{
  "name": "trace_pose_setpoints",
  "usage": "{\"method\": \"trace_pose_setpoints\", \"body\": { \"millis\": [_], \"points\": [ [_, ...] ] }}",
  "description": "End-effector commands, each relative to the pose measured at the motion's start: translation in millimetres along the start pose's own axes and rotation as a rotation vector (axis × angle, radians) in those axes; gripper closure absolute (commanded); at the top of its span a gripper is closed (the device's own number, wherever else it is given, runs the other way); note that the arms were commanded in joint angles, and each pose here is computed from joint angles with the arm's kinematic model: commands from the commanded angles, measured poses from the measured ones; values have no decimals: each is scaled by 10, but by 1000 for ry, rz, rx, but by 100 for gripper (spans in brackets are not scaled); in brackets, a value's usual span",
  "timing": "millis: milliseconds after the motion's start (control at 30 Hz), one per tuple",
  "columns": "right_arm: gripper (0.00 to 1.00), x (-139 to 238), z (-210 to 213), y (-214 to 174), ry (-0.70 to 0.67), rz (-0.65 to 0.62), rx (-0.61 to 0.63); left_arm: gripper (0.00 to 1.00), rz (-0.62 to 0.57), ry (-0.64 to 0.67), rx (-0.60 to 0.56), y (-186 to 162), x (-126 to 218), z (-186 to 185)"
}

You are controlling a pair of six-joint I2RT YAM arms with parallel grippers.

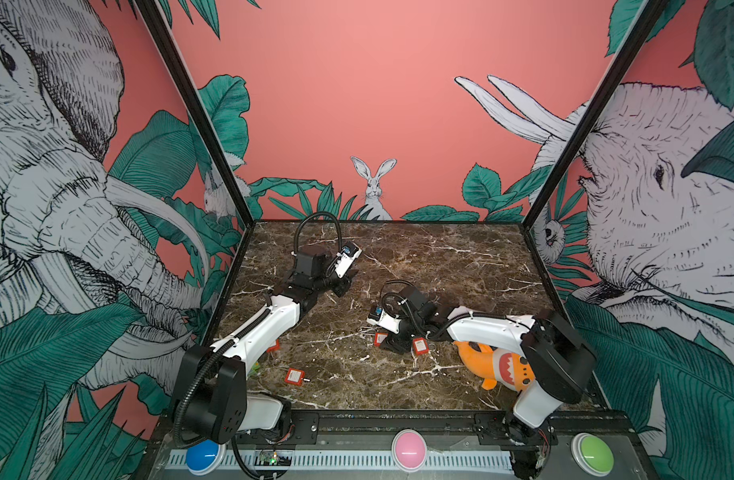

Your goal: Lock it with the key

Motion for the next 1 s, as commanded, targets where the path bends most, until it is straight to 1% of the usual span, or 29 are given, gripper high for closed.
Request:
{"method": "trace_pose_setpoints", "body": {
  "millis": [0, 100, 167, 333, 500, 567, 767, 833, 900, 967],
  "points": [
    [36, -60, -41, 45, -26, 24, 17, 72, -40, 27, -3, 54, 115, 9],
    [36, -123, -105, 39, -76, 43, 14, 72, -36, 31, -14, 34, 142, -7],
    [35, -167, -101, 6, -82, 69, 27, 72, -27, 31, -22, 17, 153, -15],
    [36, -285, -43, -56, -43, 100, 46, 72, -11, 27, -27, -12, 153, -26],
    [42, -372, -21, -96, -18, 137, 50, 72, -6, 26, -29, -37, 152, -34],
    [45, -386, -18, -112, -20, 144, 60, 72, -2, 25, -30, -54, 150, -43],
    [61, -328, -14, -91, -44, 141, 98, 73, 3, 12, -37, -78, 146, -63],
    [67, -258, -1, -48, -51, 118, 112, 73, -1, 9, -48, -80, 157, -74],
    [72, -139, 24, 32, -64, 66, 127, 73, -14, 8, -66, -83, 176, -90],
    [73, 15, 87, 111, -52, -7, 152, 73, -44, -19, -104, -63, 206, -135]
  ]
}}
Point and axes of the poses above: each gripper's point midway between its finger pads, its own x axis back along the fingers, its own z axis along the line the jaws close on, y = z × x, the point moved 7 cm from there along x, back along the fingers, and after that the axes turned 5 degrees about -x, right-handed, at the moved point
